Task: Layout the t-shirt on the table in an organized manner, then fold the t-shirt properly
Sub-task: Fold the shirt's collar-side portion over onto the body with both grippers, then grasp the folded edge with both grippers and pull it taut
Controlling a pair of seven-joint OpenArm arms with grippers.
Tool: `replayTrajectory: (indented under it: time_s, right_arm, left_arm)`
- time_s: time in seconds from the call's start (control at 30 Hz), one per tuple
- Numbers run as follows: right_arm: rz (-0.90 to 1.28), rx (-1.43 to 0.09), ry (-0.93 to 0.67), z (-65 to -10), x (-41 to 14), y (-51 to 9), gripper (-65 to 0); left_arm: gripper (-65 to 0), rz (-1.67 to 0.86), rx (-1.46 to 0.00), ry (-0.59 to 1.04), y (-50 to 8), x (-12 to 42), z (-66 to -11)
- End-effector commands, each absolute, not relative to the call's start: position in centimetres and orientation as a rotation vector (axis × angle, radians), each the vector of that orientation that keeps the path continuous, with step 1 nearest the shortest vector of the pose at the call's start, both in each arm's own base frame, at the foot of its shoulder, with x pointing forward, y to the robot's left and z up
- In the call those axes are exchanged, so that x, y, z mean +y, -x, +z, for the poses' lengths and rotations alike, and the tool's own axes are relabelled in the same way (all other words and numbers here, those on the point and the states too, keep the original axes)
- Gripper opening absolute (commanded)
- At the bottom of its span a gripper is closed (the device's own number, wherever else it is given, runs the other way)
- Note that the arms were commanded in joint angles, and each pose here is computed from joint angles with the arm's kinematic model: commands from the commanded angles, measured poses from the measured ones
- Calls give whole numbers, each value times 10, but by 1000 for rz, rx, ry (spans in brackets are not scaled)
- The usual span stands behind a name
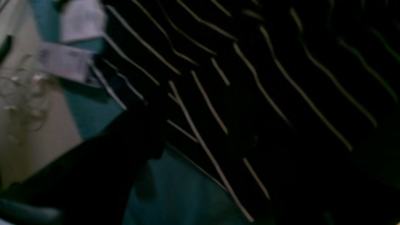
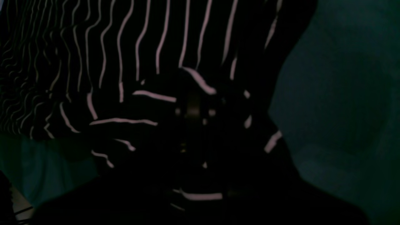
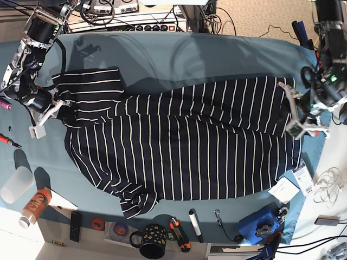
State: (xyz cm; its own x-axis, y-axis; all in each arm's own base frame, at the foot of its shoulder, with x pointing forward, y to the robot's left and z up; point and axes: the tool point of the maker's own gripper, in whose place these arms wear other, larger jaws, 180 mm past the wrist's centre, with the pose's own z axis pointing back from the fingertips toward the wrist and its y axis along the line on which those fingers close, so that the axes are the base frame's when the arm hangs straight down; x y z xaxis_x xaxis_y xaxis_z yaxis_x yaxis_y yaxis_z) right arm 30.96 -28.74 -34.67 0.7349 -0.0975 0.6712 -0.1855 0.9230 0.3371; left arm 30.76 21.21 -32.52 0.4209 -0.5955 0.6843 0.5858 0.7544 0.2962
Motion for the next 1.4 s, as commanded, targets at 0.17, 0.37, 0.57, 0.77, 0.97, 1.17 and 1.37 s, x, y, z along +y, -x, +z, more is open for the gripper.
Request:
replayTrajectory:
  time_s: [0.17,0.37,0.57,0.77,0.97,1.17,1.37]
  right_arm:
    - [61,-805,-394,-330,-293,-319,-650]
    - [62,-798,-394,-331,-293,-319,-650]
    - [62,-798,-394,-330,-293,-319,-650]
    - [62,-797,-394,-331,-293,-318,-650]
    - [63,-795,-393,-331,-293,-318,-650]
    - [63,-795,-393,-331,-293,-318,-650]
    - [63,-795,-393,-331,-293,-318,-650]
  left_arm:
    - [-347,-605,-817,8,-340,236,-337]
    - [-347,-546,-823,126,-359,231,-339]
    - [-347,-525,-784,136,-356,229,-356]
    - [-348,-505,-749,136,-353,228,-371]
    - [-526,-473,-783,145,-359,228,-365]
    - [-650,-439,-798,229,-359,216,-360]
    - [-650,-431,-691,245,-344,217,-372]
